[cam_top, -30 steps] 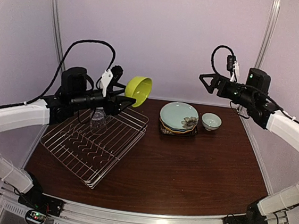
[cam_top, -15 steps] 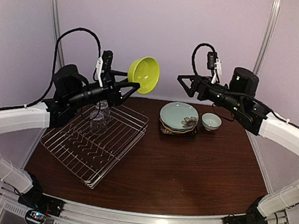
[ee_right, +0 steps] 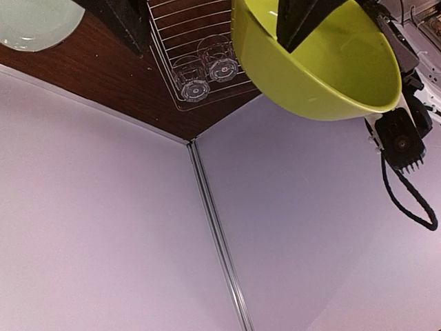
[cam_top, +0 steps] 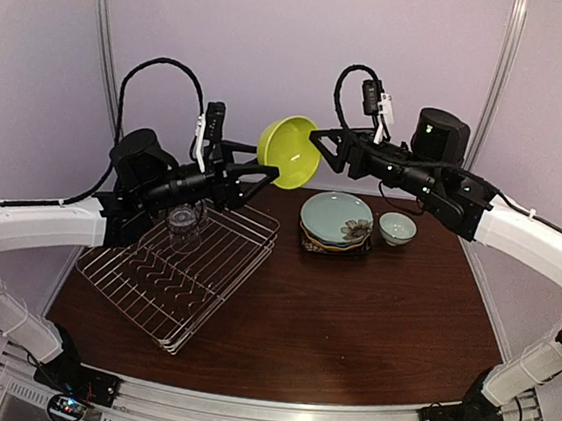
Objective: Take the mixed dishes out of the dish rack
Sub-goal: Pass from the left arm to the right, then place the bowl in the bowl.
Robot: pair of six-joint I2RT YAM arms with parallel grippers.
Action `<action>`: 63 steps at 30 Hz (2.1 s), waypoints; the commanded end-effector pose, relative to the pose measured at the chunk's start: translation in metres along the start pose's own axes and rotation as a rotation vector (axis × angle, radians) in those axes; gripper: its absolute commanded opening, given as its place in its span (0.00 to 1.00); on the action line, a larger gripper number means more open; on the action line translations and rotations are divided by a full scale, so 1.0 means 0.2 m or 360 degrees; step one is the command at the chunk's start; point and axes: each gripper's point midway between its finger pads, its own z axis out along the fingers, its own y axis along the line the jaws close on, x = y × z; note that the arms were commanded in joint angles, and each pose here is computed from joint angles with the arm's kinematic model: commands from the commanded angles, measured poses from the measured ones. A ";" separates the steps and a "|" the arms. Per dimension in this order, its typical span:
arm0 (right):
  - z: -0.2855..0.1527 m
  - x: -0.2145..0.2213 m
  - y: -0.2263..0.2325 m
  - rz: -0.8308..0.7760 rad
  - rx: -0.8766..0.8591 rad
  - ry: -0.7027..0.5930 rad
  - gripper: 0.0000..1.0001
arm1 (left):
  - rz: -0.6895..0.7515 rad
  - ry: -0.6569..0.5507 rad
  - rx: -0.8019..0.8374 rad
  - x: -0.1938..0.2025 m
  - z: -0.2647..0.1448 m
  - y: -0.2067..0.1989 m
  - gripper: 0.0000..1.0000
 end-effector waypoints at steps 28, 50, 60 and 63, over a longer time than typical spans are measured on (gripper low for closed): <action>-0.09 -0.12 -0.02 -0.0158 0.0265 -0.0030 0.00 | -0.0191 -0.0162 -0.0007 -0.07 0.05 0.01 0.97; -0.39 -0.01 -1.10 0.0279 0.1097 0.0374 0.01 | -0.0187 0.0170 -0.0679 -0.02 -0.11 0.27 0.97; -0.48 0.19 -1.57 0.0456 0.1326 0.0575 0.00 | -0.0269 0.0305 -0.0821 0.07 -0.16 0.33 0.97; -0.51 0.30 -1.69 0.0514 0.1369 0.0666 0.00 | -0.0268 0.0299 -0.0819 0.07 -0.18 0.32 0.97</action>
